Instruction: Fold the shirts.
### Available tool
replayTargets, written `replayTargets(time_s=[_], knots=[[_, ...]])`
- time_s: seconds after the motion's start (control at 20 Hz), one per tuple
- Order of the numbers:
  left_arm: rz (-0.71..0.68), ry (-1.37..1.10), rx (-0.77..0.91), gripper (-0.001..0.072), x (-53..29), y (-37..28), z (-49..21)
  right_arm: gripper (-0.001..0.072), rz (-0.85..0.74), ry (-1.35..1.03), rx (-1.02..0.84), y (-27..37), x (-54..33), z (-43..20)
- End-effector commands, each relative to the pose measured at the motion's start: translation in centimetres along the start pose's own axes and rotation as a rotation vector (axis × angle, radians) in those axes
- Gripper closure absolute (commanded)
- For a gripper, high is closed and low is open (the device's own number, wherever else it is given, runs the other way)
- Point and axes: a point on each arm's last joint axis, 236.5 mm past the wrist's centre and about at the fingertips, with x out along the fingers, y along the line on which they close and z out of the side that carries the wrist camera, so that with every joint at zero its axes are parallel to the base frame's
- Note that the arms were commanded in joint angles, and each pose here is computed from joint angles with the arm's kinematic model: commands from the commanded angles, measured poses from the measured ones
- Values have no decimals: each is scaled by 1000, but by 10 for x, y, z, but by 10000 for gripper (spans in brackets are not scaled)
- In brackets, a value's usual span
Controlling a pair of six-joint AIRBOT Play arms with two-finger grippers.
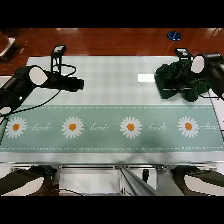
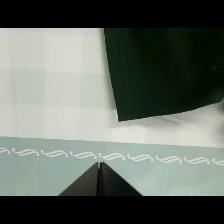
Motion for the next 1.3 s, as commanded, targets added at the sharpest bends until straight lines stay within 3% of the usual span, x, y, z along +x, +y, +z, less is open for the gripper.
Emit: replayTargets(time_s=[0.0,0.7,1.15,1.2,1.25], knots=[[1,0,-1,688,0,1,0,692,1,-2,-1,1,0,0],[1,0,-1,688,0,1,0,692,3,-19,0,1,0,5],[8,-23,-7,688,12,5,6,691,22,-259,-5,6,-8,61],[11,-19,-10,675,17,7,5,654,11,-305,-15,3,-11,71],[13,-7,-13,549,22,8,3,426,-19,-354,-36,-3,-14,82]])
